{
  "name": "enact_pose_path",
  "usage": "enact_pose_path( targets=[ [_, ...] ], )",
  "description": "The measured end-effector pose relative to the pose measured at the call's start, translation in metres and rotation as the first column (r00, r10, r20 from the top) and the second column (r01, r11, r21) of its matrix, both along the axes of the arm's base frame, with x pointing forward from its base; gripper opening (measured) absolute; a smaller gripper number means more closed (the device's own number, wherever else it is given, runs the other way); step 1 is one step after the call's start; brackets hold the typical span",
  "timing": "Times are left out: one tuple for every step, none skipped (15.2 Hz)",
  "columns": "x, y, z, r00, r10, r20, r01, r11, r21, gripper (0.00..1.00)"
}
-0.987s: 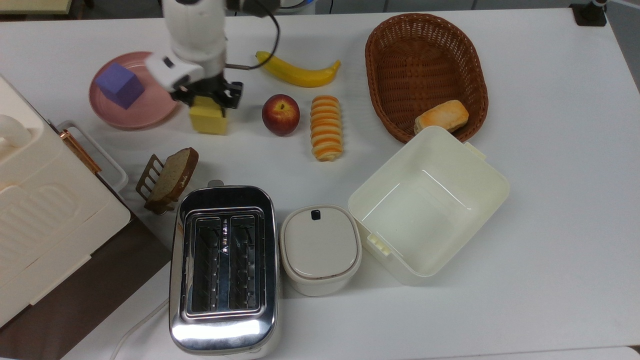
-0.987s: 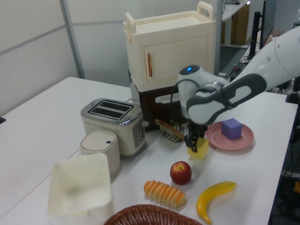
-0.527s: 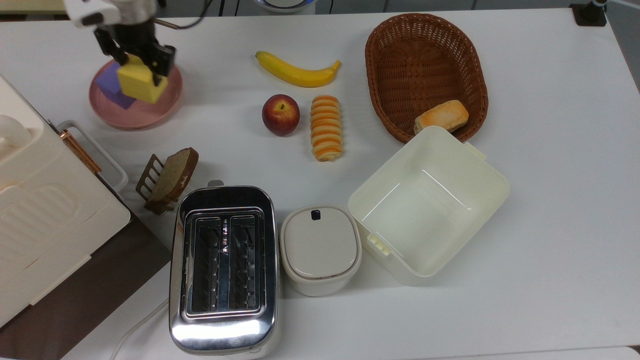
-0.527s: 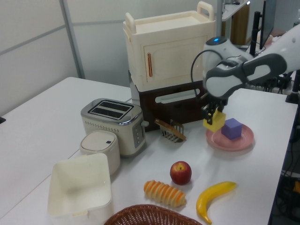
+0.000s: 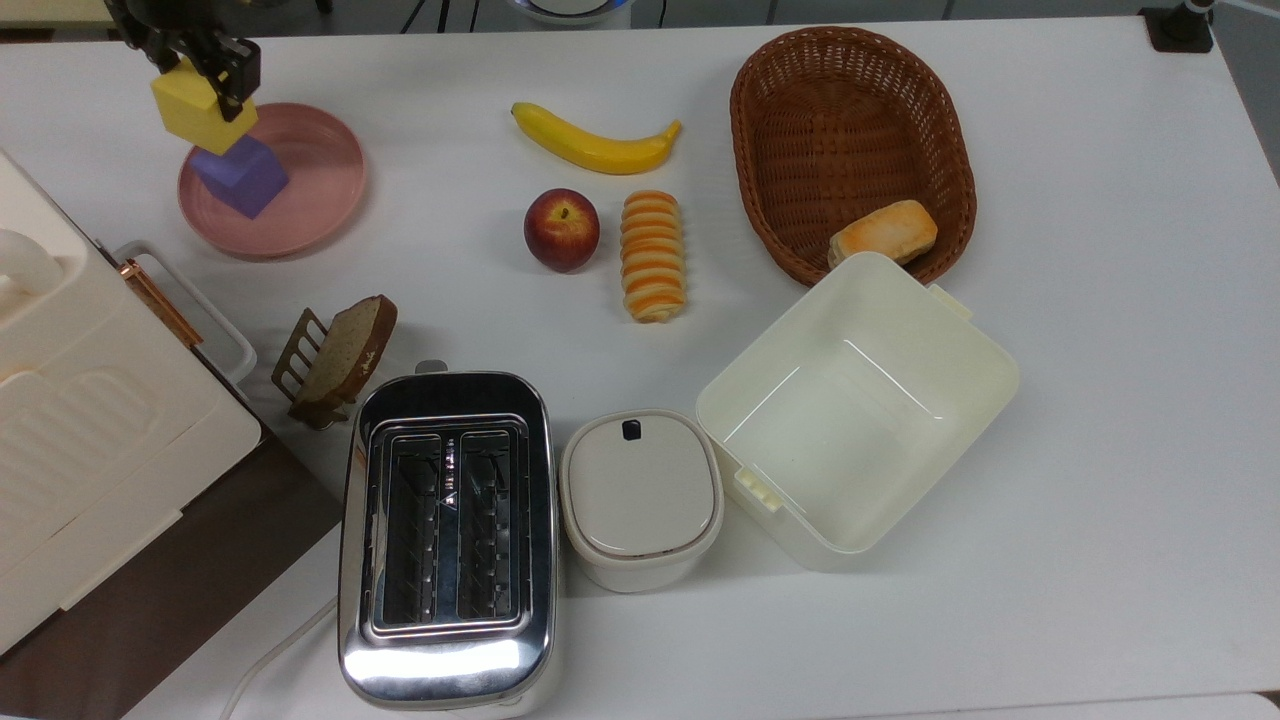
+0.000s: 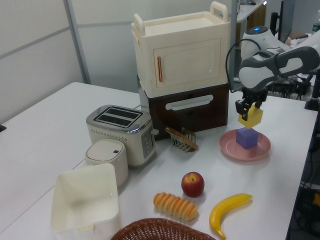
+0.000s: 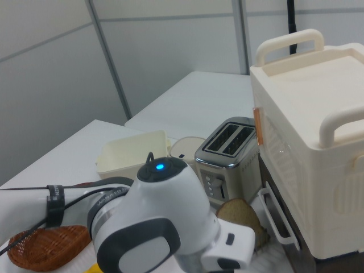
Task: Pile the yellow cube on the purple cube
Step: 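Carry the yellow cube over the purple cube on the pink plate, then lower the yellow cube onto the purple cube and open the gripper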
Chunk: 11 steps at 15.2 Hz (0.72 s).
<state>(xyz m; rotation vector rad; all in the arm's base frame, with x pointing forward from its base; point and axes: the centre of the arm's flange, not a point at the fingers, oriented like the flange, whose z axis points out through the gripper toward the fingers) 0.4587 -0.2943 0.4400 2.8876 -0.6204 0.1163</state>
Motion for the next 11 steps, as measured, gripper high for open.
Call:
enact_pose_path(
  targets=[
    [-0.003, -0.005, -0.001, 1.000, -0.002, -0.001, 0.002, 1.000, 0.004, 0.63],
    [-0.006, -0.008, -0.002, 1.000, -0.001, -0.002, 0.002, 1.000, 0.009, 0.63],
    [-0.008, -0.010, -0.003, 1.000, 0.000, -0.002, 0.000, 1.000, 0.015, 0.63],
    [-0.009, -0.012, -0.005, 1.000, 0.003, -0.006, -0.003, 1.000, 0.018, 0.63],
    [-0.009, -0.012, -0.008, 1.000, 0.004, -0.011, -0.004, 1.000, 0.023, 0.63],
    [-0.008, -0.011, -0.010, 1.000, 0.007, -0.015, -0.006, 1.000, 0.025, 0.63],
    [-0.007, -0.010, -0.011, 1.000, 0.010, -0.016, -0.010, 1.000, 0.026, 0.63],
    [-0.005, -0.008, -0.012, 1.000, 0.015, -0.018, -0.014, 1.000, 0.026, 0.63],
    [-0.003, -0.006, -0.014, 1.000, 0.019, -0.021, -0.019, 0.999, 0.027, 0.63],
    [-0.002, -0.005, -0.016, 0.999, 0.021, -0.024, -0.021, 0.999, 0.028, 0.63],
    [-0.002, -0.005, -0.018, 0.999, 0.022, -0.027, -0.021, 0.999, 0.029, 0.63]
  ],
)
